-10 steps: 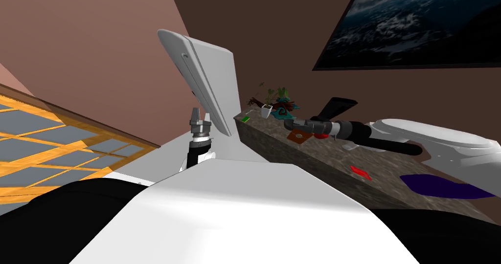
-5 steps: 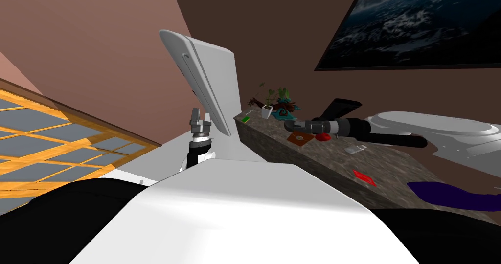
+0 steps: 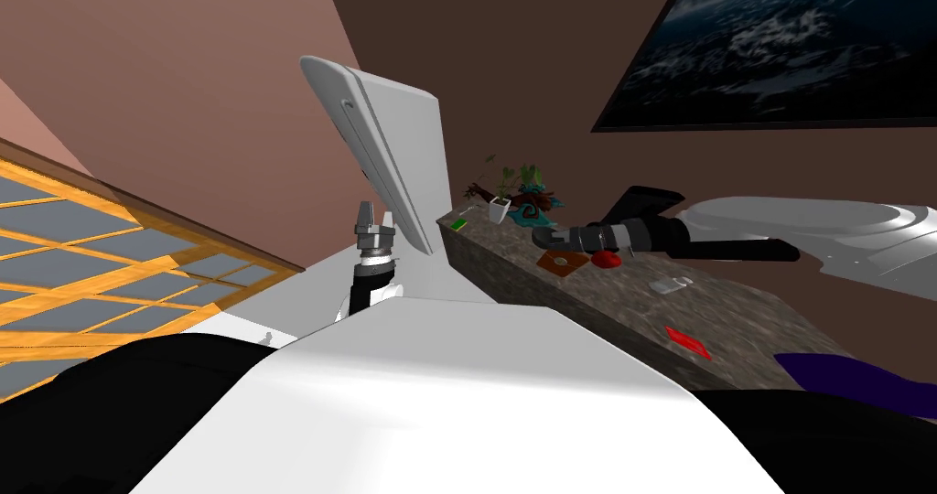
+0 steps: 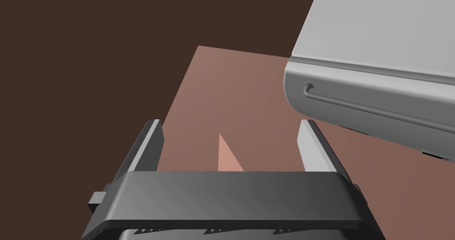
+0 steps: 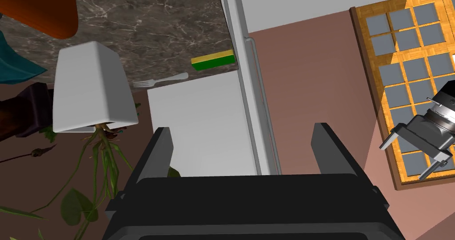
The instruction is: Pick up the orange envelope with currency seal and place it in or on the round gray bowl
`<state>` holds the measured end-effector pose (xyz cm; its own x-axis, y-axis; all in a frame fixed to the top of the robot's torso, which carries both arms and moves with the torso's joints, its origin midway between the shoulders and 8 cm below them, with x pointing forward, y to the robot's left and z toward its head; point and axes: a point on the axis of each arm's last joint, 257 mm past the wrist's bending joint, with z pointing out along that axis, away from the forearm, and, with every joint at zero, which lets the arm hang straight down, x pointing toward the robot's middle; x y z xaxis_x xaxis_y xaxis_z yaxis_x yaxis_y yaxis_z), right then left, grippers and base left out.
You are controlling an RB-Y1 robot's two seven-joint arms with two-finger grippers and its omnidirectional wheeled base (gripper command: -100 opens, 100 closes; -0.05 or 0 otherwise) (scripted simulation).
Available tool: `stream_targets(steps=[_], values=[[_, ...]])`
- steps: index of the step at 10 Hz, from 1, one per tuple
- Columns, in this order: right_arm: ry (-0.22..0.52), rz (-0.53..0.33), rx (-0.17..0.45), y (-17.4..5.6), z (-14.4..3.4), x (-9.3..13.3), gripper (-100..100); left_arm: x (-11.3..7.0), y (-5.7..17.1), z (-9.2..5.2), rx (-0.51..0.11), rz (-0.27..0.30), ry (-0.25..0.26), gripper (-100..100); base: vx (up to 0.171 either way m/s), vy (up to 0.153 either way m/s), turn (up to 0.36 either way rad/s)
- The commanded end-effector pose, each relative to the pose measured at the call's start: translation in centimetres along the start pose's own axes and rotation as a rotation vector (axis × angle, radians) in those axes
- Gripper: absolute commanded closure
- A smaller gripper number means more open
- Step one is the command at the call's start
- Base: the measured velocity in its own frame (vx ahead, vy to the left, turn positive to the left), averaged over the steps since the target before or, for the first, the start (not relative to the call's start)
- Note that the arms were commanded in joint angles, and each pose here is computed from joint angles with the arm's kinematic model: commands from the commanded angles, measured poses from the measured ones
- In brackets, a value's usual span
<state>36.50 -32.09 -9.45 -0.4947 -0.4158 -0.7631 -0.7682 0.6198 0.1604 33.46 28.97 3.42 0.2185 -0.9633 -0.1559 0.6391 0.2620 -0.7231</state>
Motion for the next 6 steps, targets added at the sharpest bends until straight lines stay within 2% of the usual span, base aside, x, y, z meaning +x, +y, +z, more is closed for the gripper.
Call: stream_targets(steps=[1,2,3,4,5,6], values=[[0.07,-0.015,0.013,-0.5,-0.1,1.2,-100,0.0,0.0,0.0,0.0,0.0,0.0,0,0.026,-0.038,0.043],[0.081,-0.022,0.013,-0.5,-0.1,1.1,-100,0.0,0.0,0.0,0.0,0.0,0.0,0,0.021,-0.032,0.022],[0.134,-0.031,0.023,-1.0,-0.1,2.2,-100,0.0,0.0,0.0,0.0,0.0,0.0,0,0.03,-0.035,0.034],[0.143,-0.037,0.023,-1.0,-0.1,2.2,-100,0.0,0.0,0.0,0.0,0.0,0.0,0,0.024,-0.033,0.026],[0.197,-0.047,0.032,-1.4,-0.2,3.3,-100,0.0,0.0,0.0,0.0,0.0,0.0,0,0.025,-0.036,0.044],[0.201,-0.05,0.032,-1.4,-0.2,3.2,-100,0.0,0.0,0.0,0.0,0.0,0.0,0,0.02,-0.034,0.018]])
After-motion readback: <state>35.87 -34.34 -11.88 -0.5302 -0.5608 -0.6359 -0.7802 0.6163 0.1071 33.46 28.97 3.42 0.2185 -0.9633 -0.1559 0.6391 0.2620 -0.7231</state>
